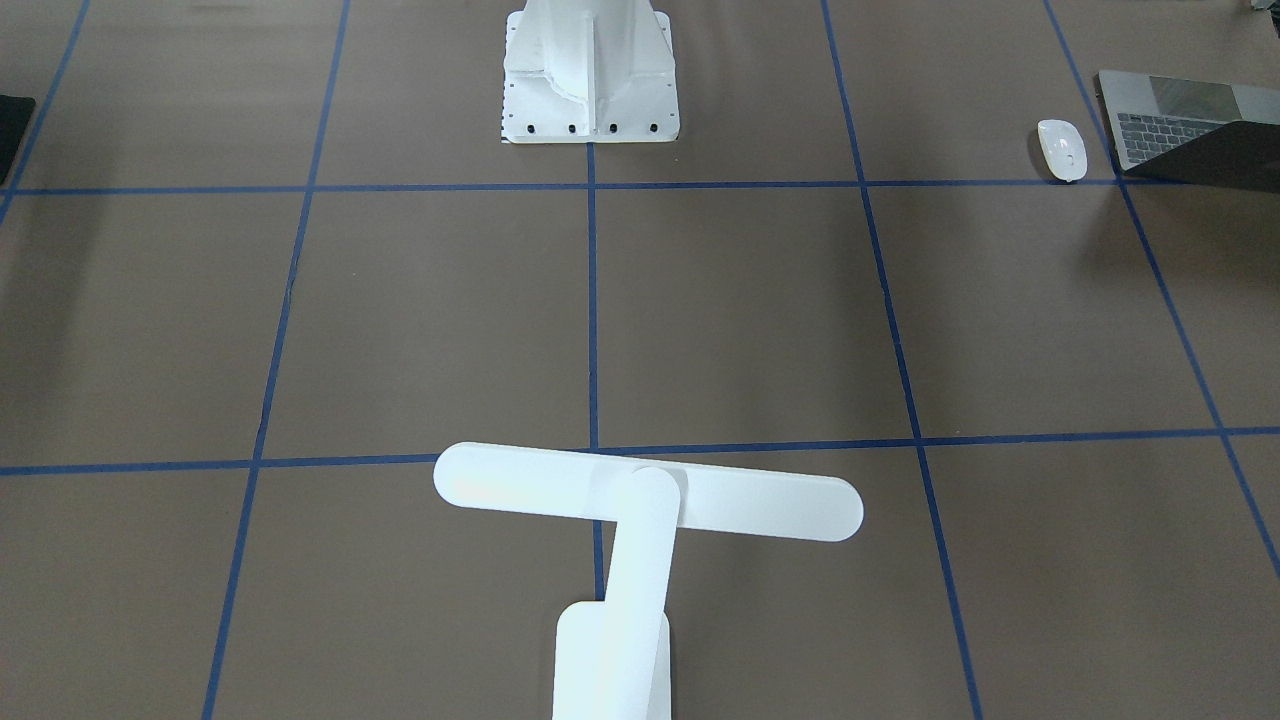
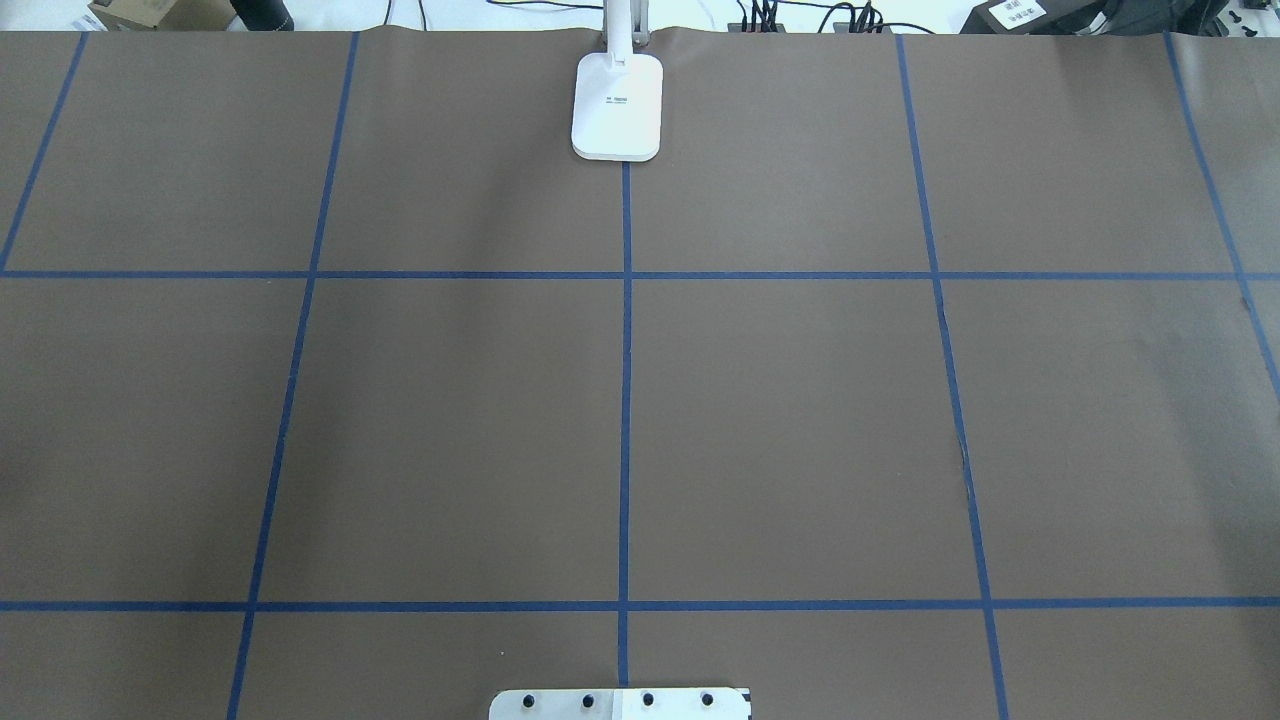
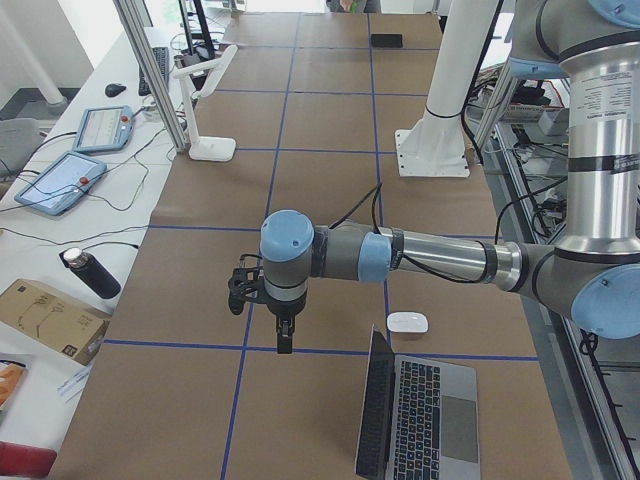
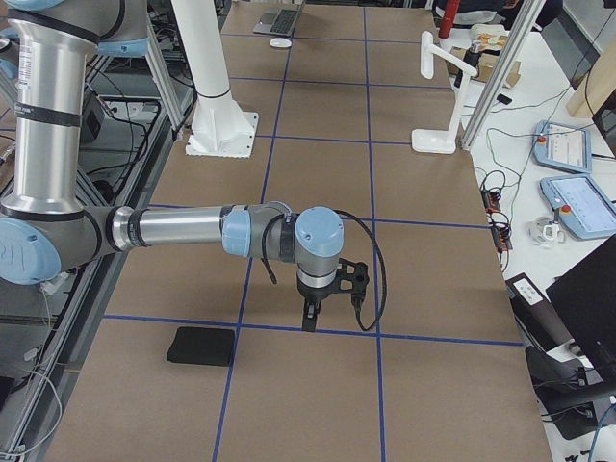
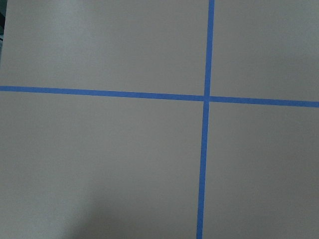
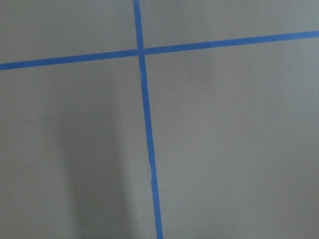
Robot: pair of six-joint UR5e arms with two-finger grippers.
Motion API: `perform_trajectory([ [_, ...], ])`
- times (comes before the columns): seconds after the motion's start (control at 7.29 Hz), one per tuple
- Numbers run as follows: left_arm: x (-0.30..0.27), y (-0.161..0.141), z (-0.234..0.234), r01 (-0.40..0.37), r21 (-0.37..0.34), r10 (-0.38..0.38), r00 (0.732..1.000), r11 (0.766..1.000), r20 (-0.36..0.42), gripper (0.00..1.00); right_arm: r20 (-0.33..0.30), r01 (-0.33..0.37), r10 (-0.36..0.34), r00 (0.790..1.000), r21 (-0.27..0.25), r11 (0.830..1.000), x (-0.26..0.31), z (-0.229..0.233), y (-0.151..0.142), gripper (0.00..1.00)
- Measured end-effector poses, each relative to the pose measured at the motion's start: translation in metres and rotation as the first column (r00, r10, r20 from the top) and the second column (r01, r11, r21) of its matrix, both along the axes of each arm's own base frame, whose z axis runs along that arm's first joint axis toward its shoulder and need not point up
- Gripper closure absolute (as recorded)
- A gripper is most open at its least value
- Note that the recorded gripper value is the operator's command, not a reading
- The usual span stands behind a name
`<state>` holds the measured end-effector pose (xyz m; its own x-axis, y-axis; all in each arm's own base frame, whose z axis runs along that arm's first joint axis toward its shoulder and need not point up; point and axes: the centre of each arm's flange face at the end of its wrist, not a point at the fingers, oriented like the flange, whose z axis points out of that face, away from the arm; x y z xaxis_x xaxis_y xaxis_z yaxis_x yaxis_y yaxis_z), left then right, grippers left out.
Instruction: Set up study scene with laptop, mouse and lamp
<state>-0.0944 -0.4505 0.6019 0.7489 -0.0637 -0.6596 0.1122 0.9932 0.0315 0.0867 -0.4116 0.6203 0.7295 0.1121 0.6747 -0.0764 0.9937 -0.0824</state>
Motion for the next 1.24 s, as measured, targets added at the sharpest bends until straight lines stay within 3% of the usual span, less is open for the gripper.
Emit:
perform_trajectory([
  [1.24,0.002,0.009,0.012,-0.003,-0.014,0.003,1.000,1.000,-0.010,0.01,0.011,0.000,0.000,1.000,-0.001,1.000,-0.001,0.000,0.000,0.00],
])
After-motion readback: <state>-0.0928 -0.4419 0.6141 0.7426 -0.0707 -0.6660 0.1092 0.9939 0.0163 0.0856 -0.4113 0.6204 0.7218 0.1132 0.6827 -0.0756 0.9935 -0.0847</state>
